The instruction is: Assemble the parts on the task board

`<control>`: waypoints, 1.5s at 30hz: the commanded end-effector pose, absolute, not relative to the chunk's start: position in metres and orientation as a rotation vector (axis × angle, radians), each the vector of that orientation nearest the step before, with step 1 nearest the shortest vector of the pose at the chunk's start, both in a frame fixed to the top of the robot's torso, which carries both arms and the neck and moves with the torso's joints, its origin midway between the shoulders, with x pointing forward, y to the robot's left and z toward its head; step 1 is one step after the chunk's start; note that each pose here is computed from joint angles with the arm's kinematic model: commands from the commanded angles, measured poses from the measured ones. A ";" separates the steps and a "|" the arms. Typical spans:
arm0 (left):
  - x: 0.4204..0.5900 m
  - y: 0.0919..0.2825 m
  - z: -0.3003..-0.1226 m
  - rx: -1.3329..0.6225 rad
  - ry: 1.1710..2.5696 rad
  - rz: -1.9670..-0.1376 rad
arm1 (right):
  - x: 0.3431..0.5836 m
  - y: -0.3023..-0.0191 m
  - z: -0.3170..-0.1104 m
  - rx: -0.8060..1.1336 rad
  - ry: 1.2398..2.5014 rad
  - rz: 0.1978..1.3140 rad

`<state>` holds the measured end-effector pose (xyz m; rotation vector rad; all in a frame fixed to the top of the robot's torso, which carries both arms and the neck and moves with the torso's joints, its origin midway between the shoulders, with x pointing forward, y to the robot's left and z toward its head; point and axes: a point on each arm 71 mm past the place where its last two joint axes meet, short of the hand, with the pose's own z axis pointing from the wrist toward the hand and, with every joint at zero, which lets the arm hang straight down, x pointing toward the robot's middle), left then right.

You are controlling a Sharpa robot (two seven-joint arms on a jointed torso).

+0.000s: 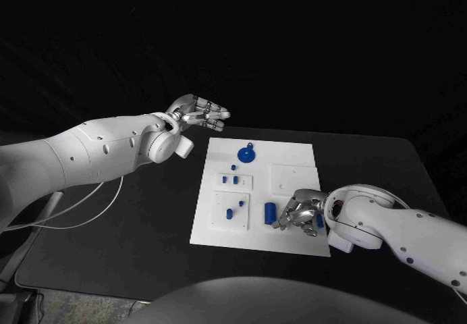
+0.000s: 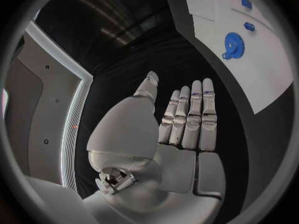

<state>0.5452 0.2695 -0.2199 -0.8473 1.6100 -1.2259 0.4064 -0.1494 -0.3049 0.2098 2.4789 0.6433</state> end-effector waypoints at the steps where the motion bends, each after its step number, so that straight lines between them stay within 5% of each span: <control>1: 0.545 0.267 -0.219 -0.838 1.618 -1.244 | 0.406 -0.150 -0.306 0.204 2.480 0.600; 30: 0.544 0.268 -0.221 -0.840 1.623 -1.239 | 0.407 -0.147 -0.316 0.299 2.474 0.563; 45: 0.544 0.268 -0.221 -0.840 1.624 -1.239 | 0.399 -0.152 -0.315 0.346 2.557 0.713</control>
